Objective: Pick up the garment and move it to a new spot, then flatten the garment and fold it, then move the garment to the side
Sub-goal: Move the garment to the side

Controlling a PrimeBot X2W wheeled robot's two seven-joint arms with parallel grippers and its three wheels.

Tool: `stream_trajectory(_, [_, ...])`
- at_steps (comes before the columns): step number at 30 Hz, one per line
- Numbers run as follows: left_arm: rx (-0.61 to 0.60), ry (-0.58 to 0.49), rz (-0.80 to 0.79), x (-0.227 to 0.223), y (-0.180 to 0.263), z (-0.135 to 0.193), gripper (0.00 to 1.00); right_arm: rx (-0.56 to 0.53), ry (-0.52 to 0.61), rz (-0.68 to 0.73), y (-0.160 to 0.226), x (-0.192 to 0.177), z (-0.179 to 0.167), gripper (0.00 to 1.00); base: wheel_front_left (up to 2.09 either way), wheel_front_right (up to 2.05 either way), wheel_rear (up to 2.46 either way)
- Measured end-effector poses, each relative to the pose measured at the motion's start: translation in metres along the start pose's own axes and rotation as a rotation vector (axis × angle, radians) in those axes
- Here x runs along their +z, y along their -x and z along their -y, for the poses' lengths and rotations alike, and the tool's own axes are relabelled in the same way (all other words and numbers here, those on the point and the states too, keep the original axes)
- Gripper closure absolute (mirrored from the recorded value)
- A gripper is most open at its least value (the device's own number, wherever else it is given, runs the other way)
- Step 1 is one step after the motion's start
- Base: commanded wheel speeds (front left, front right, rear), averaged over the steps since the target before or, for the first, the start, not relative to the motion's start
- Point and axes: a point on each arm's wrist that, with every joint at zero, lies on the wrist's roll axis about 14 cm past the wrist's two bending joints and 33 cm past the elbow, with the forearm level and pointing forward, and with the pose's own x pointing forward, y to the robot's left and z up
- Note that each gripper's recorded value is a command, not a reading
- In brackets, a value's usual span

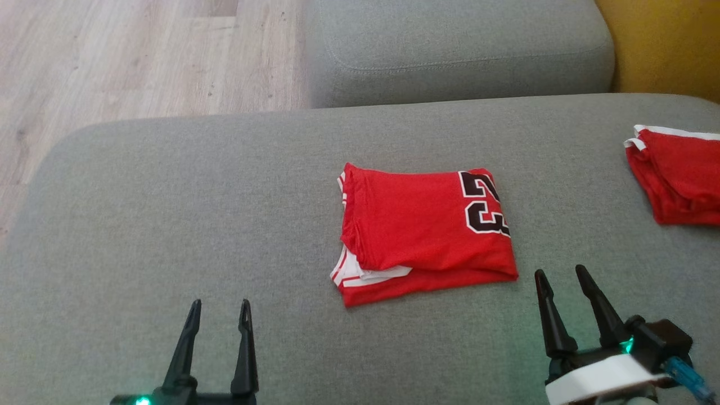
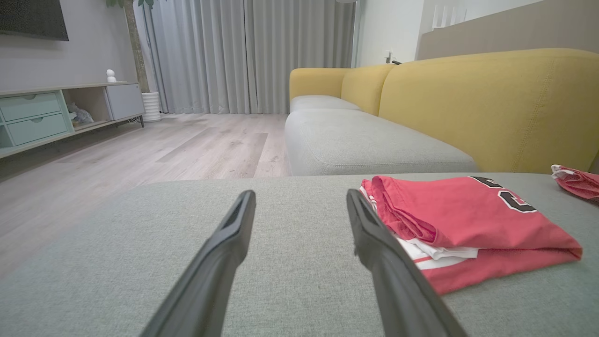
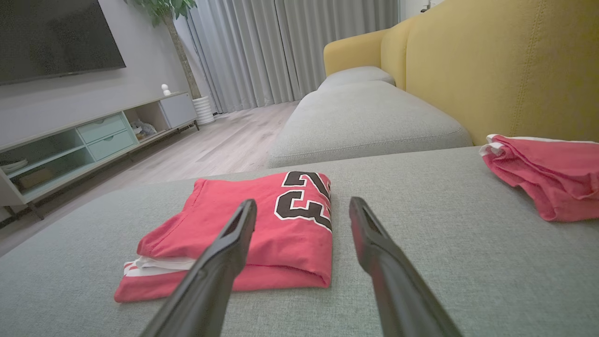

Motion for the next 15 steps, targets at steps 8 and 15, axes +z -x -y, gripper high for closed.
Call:
stream_trajectory(8, [0.004, 0.002, -0.026, -0.007, -0.004, 0.001, 0.00, -0.017, -0.004, -0.043, -0.004, -0.013, 0.006, 0.00, 0.00, 0.00, 0.00])
stream_trajectory(15, [-0.040, 0.012, -0.028, -0.008, -0.038, 0.015, 0.00, -0.019, -0.018, -0.043, -0.068, -0.010, 0.020, 0.00, 0.00, 0.00, 0.00])
